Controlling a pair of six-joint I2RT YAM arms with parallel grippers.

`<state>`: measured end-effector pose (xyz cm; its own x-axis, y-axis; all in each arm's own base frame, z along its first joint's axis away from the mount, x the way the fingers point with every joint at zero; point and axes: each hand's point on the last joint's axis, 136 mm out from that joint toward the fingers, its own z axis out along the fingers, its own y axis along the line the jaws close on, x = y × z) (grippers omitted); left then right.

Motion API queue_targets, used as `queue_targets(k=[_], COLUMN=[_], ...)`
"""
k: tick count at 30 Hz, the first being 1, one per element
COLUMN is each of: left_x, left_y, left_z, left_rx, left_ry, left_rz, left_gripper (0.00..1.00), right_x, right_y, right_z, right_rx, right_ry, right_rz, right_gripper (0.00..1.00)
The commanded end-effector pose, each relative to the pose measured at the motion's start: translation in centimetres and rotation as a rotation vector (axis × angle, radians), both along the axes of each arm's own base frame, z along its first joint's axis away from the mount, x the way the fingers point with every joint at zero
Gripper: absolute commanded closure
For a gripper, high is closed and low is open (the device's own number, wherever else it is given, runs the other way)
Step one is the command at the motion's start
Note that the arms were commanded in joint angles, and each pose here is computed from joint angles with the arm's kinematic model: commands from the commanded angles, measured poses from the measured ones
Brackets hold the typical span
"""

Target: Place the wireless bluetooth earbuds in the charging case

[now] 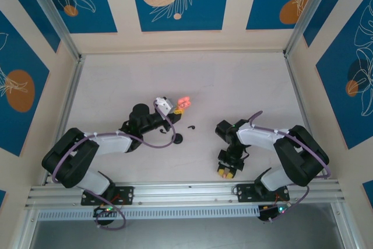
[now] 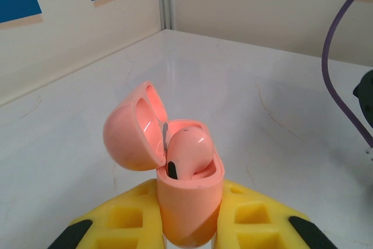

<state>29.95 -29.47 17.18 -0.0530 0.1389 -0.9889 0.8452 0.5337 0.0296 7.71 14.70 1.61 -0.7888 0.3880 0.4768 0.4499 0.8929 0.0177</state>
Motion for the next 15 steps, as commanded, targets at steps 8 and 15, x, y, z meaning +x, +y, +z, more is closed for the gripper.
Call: queue_targets(k=[8, 15], left_x=[-0.2, -0.1], left_y=[0.4, 0.4], left_z=[0.9, 1.0], left_rx=[0.002, 0.005], left_ry=[-0.042, -0.042], left_rz=[0.017, 0.023], left_gripper=[0.86, 0.86], right_x=[6.7, 8.5], right_y=[1.8, 2.4], right_z=[1.5, 0.7], right_rx=[0.099, 0.129], right_ry=[-0.147, -0.135], right_rz=[-0.026, -0.043], right_gripper=[0.79, 0.78])
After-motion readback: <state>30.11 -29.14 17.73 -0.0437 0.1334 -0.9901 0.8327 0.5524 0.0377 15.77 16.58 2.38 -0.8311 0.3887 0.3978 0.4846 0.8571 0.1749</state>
